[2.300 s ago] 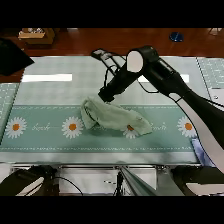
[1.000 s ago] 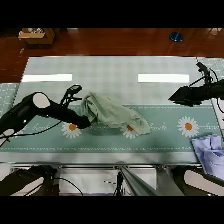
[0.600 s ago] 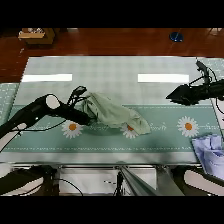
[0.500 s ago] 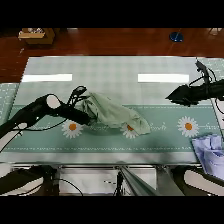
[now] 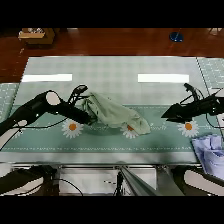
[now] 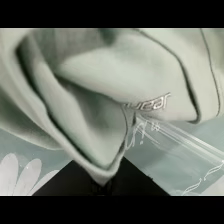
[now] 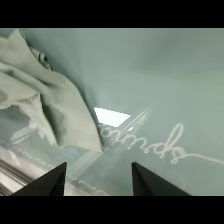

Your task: Fold the shirts.

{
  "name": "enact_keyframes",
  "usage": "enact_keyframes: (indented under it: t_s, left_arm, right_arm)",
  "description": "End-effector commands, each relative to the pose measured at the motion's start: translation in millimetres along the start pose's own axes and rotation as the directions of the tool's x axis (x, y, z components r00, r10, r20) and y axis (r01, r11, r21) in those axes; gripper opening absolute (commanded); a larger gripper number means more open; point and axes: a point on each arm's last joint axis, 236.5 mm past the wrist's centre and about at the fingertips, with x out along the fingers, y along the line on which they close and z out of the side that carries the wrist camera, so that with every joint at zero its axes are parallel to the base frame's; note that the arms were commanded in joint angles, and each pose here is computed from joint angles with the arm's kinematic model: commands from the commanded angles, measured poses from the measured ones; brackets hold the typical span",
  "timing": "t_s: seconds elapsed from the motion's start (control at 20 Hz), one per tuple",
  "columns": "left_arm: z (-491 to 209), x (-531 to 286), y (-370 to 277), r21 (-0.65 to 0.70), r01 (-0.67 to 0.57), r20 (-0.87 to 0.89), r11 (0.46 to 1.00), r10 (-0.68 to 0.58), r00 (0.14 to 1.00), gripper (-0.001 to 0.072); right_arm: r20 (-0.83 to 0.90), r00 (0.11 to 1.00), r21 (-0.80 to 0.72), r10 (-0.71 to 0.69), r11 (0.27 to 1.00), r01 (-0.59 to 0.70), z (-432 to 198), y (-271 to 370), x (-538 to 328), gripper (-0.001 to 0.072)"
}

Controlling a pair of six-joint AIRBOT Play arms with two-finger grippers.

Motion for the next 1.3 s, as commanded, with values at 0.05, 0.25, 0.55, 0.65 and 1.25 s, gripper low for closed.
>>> enact_keyframes:
  t_s: [0.05, 0.25, 0.55, 0.65, 1.25]
  left_arm:
    - [-1.9, -2.1, -2.3, 0.002, 0.007, -0.009, 1.0, -0.007, 1.0, 0.0034]
    - [-4.3, -2.1, -3.5, 0.002, 0.012, -0.019, 1.0, -0.012, 1.0, 0.0034]
    - [-5.6, -2.2, -4.1, 0.003, 0.014, -0.025, 1.0, -0.014, 1.0, 0.0034]
    - [-5.1, -2.4, -4.2, 0.007, 0.014, -0.024, 1.0, -0.014, 1.0, 0.0034]
    - [119.0, -255.9, -11.5, 0.095, -0.234, 0.55, 0.968, 0.145, 0.822, 0.0033]
  right_arm:
    - [-0.037, 0.998, 0.049, 0.051, 0.998, -0.05, -23.5, 1.2, 34.9, 0.0485]
    - [-0.043, 0.999, -0.036, -0.017, 0.999, 0.015, -26.2, 11.8, 69.0, 0.0485]
    - [0.002, 0.996, 0.035, -0.085, 0.996, 0.085, -11.5, 15.4, 103.9, 0.0485]
    - [-0.042, 0.998, 0.047, -0.055, 0.997, 0.057, -19.6, 25.4, 122.1, 0.0439]
    - [0.485, 0.849, -0.407, 0.209, 0.914, 0.007, 59.3, 180.9, -110.4, 0.0024]
